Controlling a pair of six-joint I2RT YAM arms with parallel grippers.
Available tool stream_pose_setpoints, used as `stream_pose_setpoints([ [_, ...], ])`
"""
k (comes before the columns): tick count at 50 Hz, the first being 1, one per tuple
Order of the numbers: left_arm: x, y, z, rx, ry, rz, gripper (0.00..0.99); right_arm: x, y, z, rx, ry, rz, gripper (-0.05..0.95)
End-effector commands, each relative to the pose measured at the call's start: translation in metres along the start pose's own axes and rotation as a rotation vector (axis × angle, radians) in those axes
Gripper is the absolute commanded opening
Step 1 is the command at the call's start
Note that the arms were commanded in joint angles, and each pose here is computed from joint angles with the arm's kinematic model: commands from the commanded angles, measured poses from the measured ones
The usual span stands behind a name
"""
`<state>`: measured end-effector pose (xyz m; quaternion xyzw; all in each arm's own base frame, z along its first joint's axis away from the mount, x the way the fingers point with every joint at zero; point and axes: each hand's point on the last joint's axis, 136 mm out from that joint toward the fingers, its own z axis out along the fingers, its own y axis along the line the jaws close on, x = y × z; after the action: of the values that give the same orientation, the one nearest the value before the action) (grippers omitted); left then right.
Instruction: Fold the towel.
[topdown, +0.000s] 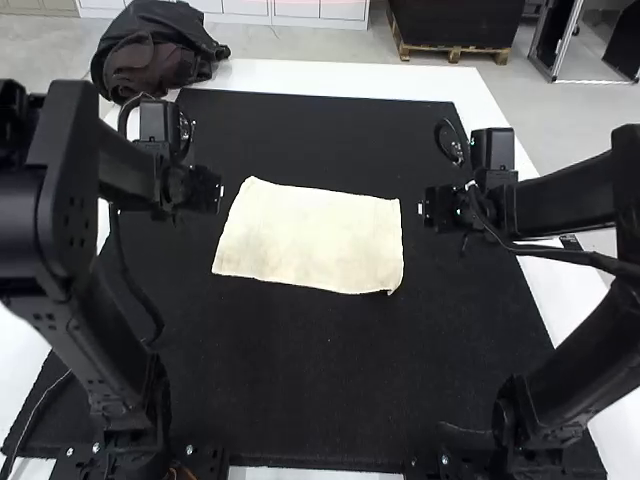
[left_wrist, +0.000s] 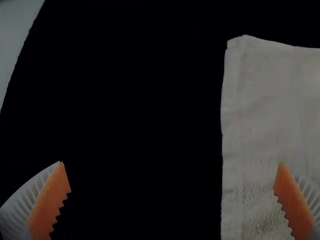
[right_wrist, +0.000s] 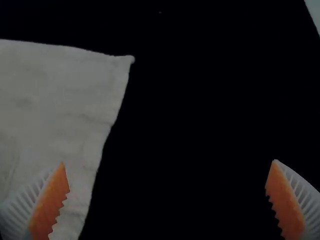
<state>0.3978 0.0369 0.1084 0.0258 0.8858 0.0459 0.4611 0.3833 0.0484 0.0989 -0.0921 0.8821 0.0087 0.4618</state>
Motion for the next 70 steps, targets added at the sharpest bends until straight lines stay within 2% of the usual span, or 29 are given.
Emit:
stream_pose_setpoints([
  [1, -0.016, -0.006, 0.008, 0.050, -0.029, -0.002, 0.959, -0.018, 0.005, 0.002, -0.018, -0.036, 0.024, 0.91],
  [7, -0.021, -0.008, 0.018, 0.067, -0.029, 0.000, 0.959, -0.009, 0.012, 0.017, -0.056, 0.010, 0.089, 0.91],
  [19, -0.019, -0.015, 0.046, 0.124, 0.004, -0.001, 0.959, -0.007, 0.023, 0.044, -0.113, 0.057, 0.143, 0.91],
  [29, -0.015, -0.023, 0.071, 0.168, 0.032, 0.007, 0.959, -0.012, 0.036, 0.069, -0.150, 0.082, 0.163, 0.91],
  [48, -0.010, -0.030, 0.112, 0.191, 0.069, 0.014, 0.959, -0.020, 0.049, 0.097, -0.172, 0.096, 0.172, 0.91],
  [70, -0.004, -0.041, 0.143, 0.211, 0.094, 0.023, 0.959, -0.003, 0.056, 0.116, -0.184, 0.134, 0.166, 0.91],
])
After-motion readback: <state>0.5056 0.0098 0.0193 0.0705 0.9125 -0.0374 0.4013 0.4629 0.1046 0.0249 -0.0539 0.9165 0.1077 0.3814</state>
